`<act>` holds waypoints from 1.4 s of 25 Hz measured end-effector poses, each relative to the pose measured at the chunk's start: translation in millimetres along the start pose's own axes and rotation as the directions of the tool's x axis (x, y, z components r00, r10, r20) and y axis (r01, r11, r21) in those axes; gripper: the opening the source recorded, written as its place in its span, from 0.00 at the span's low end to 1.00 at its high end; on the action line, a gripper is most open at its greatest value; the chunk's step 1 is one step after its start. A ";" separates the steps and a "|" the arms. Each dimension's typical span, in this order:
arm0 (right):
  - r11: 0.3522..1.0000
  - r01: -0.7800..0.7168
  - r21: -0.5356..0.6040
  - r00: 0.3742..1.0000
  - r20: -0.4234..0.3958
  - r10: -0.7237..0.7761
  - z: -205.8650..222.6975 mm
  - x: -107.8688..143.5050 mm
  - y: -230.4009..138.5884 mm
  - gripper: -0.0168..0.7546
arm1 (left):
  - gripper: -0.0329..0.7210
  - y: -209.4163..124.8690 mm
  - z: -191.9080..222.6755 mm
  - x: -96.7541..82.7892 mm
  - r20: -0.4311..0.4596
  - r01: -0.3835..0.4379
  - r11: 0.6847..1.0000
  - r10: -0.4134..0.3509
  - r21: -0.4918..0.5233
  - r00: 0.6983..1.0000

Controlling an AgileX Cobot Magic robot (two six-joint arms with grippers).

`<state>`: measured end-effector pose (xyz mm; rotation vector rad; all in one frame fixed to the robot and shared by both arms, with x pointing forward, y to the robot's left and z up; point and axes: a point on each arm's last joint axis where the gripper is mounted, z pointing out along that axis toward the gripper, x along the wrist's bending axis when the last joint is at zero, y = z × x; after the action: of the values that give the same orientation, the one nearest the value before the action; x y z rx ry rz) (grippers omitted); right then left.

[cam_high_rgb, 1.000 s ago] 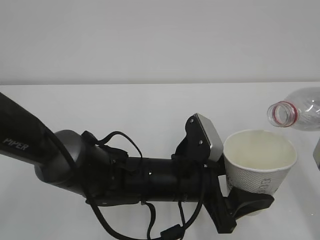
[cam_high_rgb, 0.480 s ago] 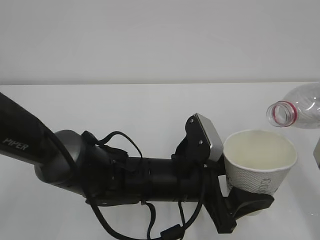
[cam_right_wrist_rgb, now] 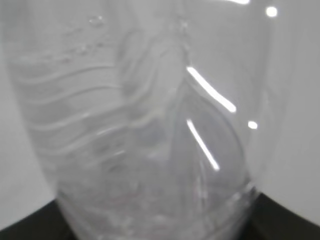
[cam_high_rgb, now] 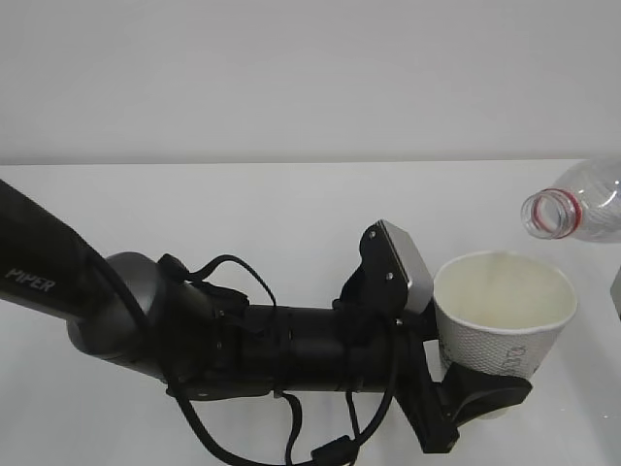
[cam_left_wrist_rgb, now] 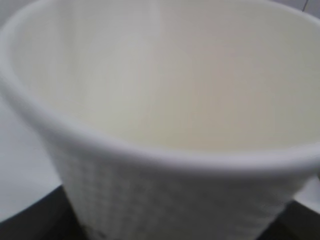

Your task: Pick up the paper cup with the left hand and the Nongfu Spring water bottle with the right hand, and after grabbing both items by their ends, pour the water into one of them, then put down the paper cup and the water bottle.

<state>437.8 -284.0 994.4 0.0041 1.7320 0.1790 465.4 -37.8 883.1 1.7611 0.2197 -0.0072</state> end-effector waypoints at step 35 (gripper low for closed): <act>0.999 0.041 0.003 0.999 0.007 -0.041 0.0 -0.7 -0.3 0.56 | 0.75 0.0 0.0 0.0 0.000 0.000 1.000 0.000 0.000 1.000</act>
<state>437.9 -284.3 995.0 -0.0288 1.7237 0.1456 465.4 -37.8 883.1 1.7611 0.2197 -0.0072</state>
